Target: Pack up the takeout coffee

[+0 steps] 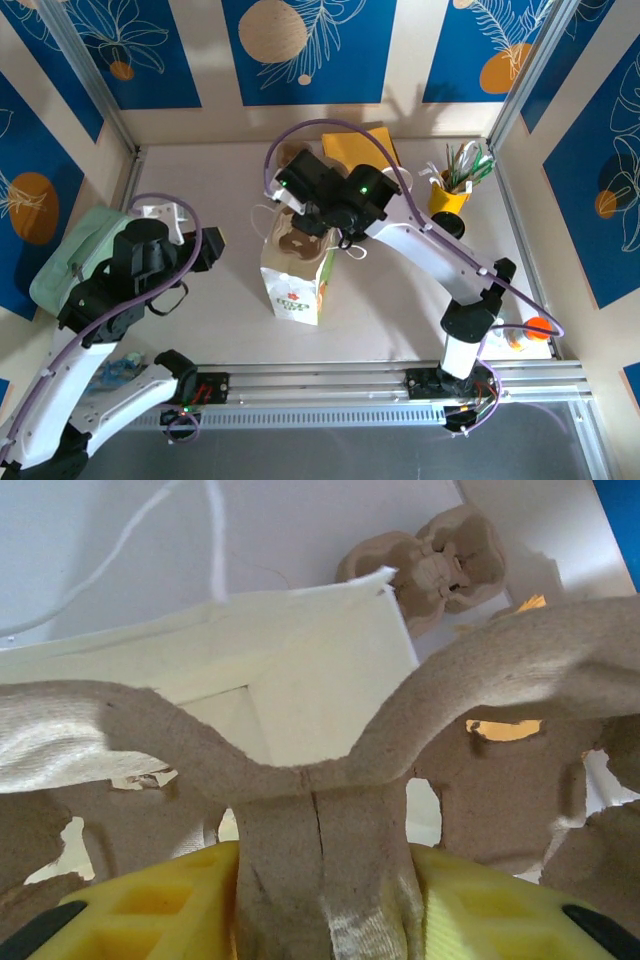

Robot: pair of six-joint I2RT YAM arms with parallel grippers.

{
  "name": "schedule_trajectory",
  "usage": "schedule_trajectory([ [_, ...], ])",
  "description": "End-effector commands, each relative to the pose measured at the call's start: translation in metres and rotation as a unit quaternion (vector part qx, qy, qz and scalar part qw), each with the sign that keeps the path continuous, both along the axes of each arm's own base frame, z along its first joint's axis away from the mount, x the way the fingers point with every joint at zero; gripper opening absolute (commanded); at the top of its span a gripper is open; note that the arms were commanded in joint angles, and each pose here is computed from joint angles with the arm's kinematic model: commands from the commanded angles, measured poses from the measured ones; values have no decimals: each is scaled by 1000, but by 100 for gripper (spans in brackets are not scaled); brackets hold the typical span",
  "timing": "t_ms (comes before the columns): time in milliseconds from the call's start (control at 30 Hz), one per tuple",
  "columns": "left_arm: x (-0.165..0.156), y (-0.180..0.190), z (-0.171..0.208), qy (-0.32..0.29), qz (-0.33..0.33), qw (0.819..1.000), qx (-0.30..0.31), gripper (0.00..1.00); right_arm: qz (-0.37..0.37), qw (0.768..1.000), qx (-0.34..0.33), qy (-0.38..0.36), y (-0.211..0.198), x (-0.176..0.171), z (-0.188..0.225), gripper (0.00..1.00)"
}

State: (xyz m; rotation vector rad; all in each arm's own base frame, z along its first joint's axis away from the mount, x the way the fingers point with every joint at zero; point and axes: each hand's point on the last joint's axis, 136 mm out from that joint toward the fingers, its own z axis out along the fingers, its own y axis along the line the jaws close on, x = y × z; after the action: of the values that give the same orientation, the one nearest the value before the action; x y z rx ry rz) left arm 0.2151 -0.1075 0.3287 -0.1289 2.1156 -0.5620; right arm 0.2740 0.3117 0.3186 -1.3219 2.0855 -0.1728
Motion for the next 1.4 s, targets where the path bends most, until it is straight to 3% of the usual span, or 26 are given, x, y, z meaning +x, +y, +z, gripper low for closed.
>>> schedule_trajectory([
  [0,-2,6,0,-11,7,1000,13,42,7,999,-29,-20,-1,1,2,42],
  [300,-7,15,3,-23,16,999,21,42,27,998,-61,-16,8,-7,-15,42],
  [700,-6,16,1,-24,18,999,24,43,38,995,-74,55,18,-32,-45,42],
  [1367,-2,18,-15,-10,27,999,42,45,39,988,-47,139,25,-46,-72,43],
])
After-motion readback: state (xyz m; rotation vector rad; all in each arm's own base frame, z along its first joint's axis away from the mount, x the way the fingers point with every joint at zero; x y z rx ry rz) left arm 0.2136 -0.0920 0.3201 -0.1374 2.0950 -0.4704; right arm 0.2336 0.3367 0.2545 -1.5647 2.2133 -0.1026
